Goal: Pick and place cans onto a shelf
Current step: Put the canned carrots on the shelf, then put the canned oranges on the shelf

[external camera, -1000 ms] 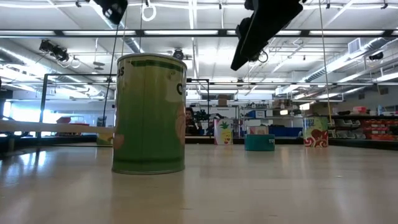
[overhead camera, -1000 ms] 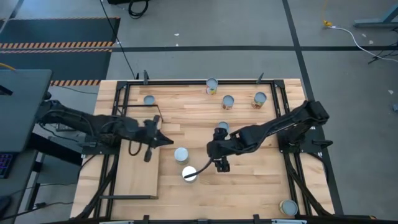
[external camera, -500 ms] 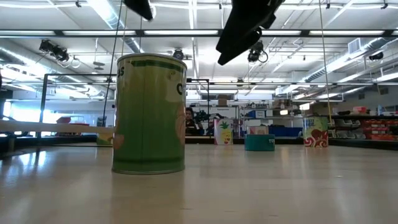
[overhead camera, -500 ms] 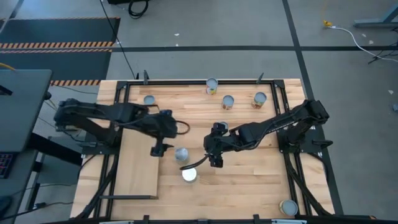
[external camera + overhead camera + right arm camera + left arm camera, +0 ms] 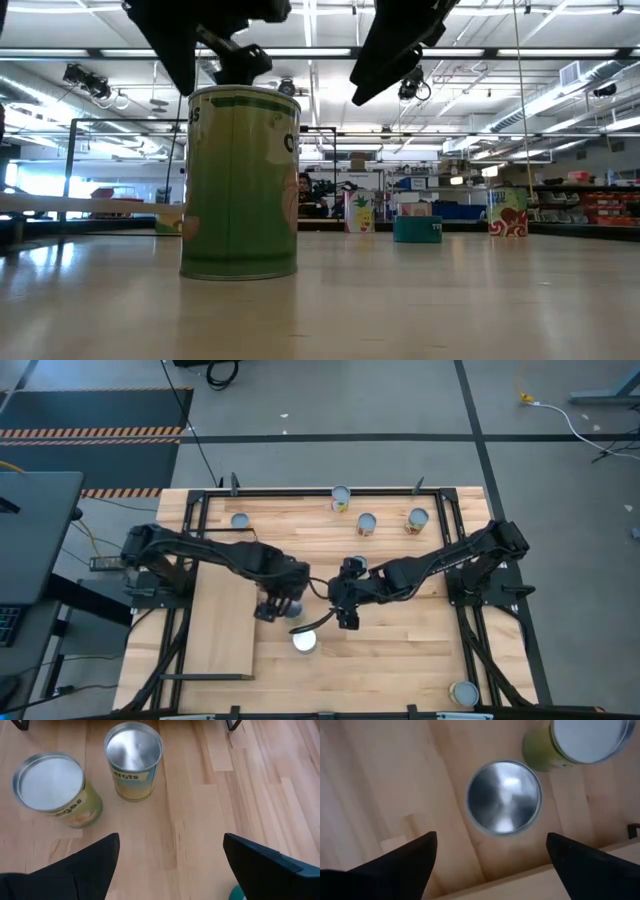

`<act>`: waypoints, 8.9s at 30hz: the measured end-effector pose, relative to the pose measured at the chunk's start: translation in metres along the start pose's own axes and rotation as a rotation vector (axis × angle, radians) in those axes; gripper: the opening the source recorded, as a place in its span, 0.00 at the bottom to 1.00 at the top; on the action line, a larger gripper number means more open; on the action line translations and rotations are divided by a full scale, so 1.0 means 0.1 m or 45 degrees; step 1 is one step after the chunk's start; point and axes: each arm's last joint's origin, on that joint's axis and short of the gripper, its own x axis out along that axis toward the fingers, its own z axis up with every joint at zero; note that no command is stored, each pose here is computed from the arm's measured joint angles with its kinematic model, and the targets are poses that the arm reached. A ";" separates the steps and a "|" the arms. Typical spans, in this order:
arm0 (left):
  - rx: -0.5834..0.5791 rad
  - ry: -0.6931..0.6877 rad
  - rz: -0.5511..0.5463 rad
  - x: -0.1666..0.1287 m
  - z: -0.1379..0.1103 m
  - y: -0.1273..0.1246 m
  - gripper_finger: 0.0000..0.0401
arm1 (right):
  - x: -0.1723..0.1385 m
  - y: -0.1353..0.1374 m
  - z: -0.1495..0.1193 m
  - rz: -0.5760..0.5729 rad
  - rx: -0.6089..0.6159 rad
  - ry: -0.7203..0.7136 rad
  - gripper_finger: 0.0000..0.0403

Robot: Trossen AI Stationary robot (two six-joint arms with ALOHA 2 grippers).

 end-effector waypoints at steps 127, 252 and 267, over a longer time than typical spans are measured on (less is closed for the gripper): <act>-0.362 -0.849 -0.096 -0.26 -0.77 -0.70 0.95 | 0.10 0.43 -0.05 0.225 -0.144 -0.052 0.88; -1.700 -0.464 0.891 0.03 -1.45 -0.27 0.87 | -0.18 1.14 -0.30 0.087 -0.018 -0.253 0.88; -1.717 -0.434 0.885 0.05 -1.44 -0.23 0.87 | -0.29 1.32 -0.43 0.166 0.035 -0.231 0.89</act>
